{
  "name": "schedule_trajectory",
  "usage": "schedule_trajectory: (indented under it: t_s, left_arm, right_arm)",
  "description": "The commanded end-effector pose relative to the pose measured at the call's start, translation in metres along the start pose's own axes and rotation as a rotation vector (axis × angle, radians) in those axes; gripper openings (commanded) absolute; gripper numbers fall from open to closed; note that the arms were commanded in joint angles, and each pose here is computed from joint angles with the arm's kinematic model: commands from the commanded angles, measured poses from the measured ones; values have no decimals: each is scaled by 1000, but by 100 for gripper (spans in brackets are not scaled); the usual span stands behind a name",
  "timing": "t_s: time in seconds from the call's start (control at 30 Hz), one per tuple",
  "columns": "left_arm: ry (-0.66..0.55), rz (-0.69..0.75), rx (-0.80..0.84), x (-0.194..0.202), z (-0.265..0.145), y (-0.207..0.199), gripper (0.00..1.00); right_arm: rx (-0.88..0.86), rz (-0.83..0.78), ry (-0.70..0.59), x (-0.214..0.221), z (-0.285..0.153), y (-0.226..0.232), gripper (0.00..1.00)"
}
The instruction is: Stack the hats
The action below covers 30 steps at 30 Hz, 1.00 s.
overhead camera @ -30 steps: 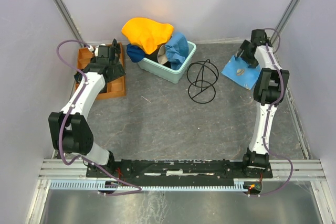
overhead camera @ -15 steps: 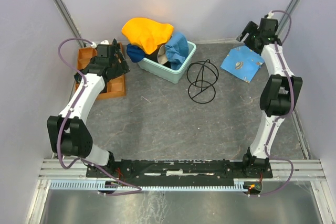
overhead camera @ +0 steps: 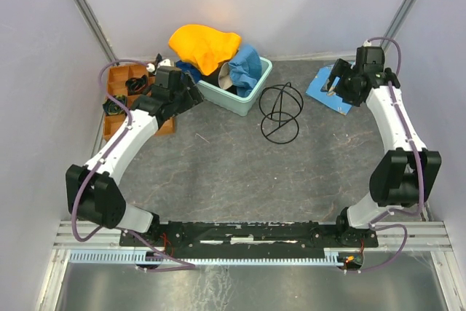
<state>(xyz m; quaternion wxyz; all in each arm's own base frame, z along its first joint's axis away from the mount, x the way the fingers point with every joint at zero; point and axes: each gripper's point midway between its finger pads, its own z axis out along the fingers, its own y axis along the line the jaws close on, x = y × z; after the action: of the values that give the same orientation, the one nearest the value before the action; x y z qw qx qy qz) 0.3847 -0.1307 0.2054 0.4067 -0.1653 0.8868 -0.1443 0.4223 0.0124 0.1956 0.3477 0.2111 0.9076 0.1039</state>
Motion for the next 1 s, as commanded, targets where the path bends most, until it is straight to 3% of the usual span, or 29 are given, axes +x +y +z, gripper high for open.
schedule_trajectory:
  t_s: [0.0, 0.13, 0.27, 0.53, 0.77, 0.97]
  left_arm:
    - [-53, -328, 12, -12, 24, -18, 79]
    - [-60, -400, 29, -12, 47, -37, 78]
    - [-42, -370, 18, -18, 66, -49, 77]
    - [-60, -343, 18, -34, 96, -65, 77]
    - [-21, -288, -25, -36, 130, -72, 73]
    - [44, -225, -79, -18, 140, -59, 57]
  right_arm:
    - [-37, -16, -92, -16, -43, 7, 89]
    - [-40, -15, -27, -1, -49, 7, 88]
    - [-58, -39, 145, 57, -44, 13, 82]
    - [-41, -108, 240, 120, -58, 1, 81]
    - [-52, -118, 220, 122, -68, -2, 83]
    - [-54, -122, 209, 115, -69, 2, 83]
